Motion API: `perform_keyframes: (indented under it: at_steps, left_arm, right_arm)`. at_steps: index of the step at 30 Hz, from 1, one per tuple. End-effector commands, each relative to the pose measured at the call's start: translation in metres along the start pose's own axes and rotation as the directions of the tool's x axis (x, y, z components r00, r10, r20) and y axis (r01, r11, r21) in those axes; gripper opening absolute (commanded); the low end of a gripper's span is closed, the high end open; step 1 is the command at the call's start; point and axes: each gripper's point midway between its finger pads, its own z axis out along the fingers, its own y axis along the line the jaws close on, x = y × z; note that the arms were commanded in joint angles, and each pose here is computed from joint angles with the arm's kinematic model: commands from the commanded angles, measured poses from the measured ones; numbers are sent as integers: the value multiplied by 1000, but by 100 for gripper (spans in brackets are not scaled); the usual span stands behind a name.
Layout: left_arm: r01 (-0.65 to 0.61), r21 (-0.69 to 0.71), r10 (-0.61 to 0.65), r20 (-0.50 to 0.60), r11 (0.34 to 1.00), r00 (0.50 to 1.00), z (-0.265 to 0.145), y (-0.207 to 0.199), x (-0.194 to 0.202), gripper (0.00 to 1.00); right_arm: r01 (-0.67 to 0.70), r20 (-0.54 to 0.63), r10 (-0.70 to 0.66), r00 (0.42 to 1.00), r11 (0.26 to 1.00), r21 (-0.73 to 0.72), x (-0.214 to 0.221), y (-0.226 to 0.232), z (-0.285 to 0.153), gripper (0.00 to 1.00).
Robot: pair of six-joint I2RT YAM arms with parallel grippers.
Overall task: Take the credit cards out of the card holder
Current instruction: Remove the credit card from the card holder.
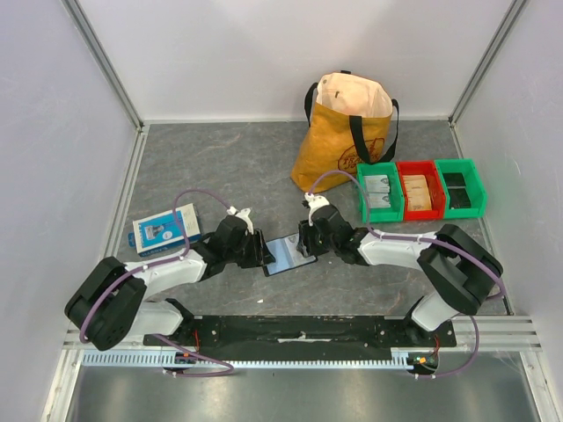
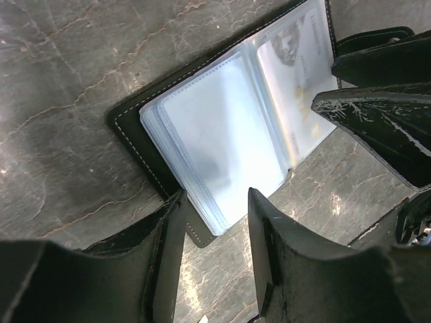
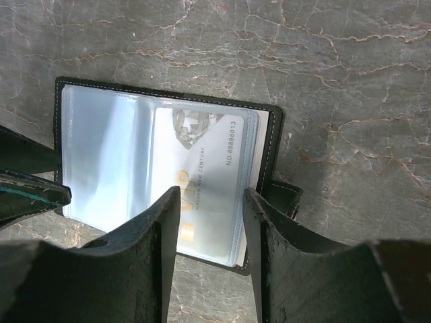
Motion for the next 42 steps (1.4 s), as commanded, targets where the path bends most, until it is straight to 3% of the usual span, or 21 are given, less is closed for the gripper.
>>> perform_keyframes:
  at_steps: [1, 18, 26, 33, 42]
  left_arm:
    - [-24, -25, 24, -23, 999, 999, 4, 11, 11, 49]
    - [-32, -6, 32, -24, 999, 999, 3, 4, 12, 47]
    - [-43, 9, 43, 16, 999, 999, -7, -7, 1, 47]
    - [-81, 47, 76, 90, 996, 993, -24, -34, -28, 47]
    - [-84, 28, 83, 47, 996, 995, -2, -30, -25, 44]
  right_arm:
    - [-5, -11, 5, 1000, 1000, -1, 5, -2, 3, 49]
    - [0, 46, 7, 999, 988, -153, -23, 33, -17, 40]
    - [-9, 34, 9, 999, 1000, 4, -16, 4, -14, 45]
    - [-13, -7, 14, 1000, 1000, 23, -4, -2, -7, 46]
    - [-12, -28, 12, 1000, 1000, -8, 0, 3, -5, 47]
